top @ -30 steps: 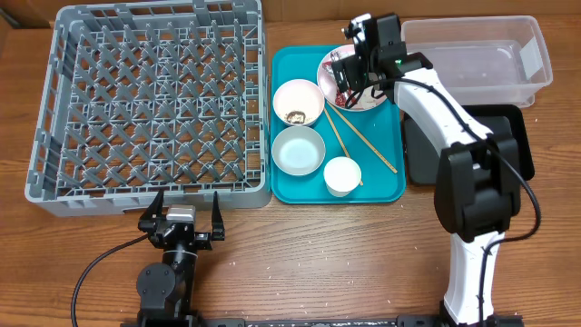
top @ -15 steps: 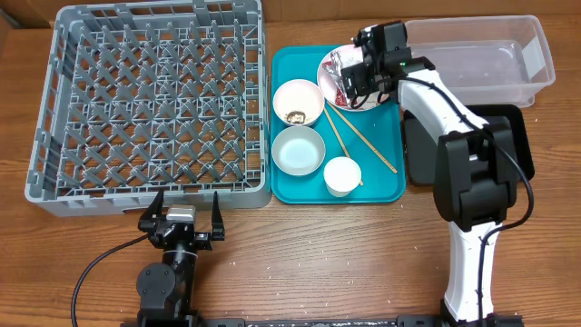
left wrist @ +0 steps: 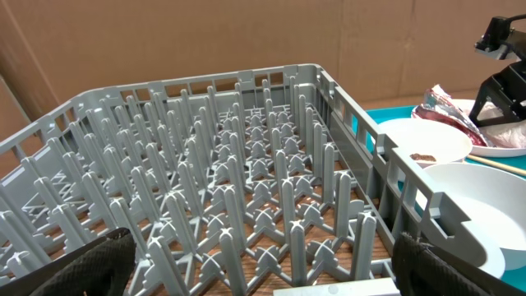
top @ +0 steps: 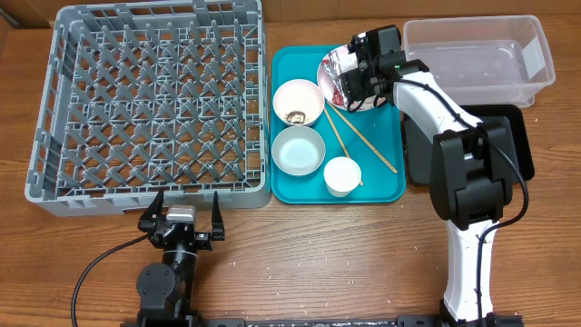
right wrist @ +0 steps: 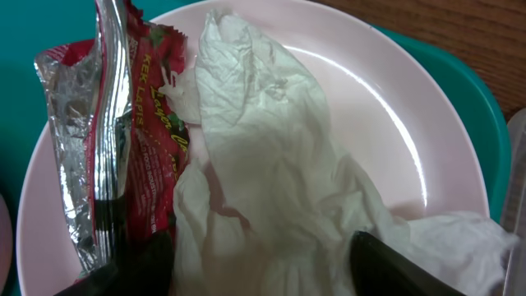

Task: Sort waste into correct bins and load items into the dishwasher
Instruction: 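Grasp the tissue with the right gripper and drop it into the clear bin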

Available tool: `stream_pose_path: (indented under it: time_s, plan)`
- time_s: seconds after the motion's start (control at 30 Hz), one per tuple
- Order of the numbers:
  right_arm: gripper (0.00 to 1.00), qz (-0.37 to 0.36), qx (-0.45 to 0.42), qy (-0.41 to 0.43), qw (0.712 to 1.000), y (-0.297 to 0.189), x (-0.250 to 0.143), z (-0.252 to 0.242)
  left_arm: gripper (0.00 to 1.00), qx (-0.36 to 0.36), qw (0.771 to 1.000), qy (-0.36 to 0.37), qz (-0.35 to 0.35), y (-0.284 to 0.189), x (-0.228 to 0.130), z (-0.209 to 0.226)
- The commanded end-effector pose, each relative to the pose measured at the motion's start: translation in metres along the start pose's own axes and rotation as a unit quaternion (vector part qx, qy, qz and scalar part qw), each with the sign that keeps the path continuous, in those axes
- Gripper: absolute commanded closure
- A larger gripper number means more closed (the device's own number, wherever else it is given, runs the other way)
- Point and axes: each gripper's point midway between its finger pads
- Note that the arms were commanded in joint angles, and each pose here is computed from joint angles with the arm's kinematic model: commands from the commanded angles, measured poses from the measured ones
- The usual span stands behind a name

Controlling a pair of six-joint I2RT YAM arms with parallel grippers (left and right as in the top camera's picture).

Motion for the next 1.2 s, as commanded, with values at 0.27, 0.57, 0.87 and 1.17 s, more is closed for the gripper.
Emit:
stream_pose_path:
  time_s: [0.27,0.57,0.87,1.17]
  plan:
    - [0.48,0.031,0.011,0.002,0.999,0.020,-0.023,0.007,0.00,0.008,1.000,0.007,-0.004,0.000,0.001,0.004]
    - [0.96,0.017,0.008,0.004,1.000,0.009,-0.006,0.004,0.00,0.008,1.000,0.007,-0.004,0.000,0.001,0.004]
    - [0.96,-0.094,-0.007,0.059,0.994,-0.115,0.095,-0.009,0.00,0.008,1.000,0.007,-0.004,0.000,0.001,0.004]
    - [0.96,-0.153,-0.032,0.124,0.980,-0.179,0.119,-0.039,0.00,0.008,1.000,0.007,-0.004,0.000,0.001,0.004]
Point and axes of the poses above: each gripper's point midway between its finger pads, its own y axis out along the fingers, its own z axis along the line the jaws close on, x = y × z, and after that the axes turned 4 degrees about -y, right-handed
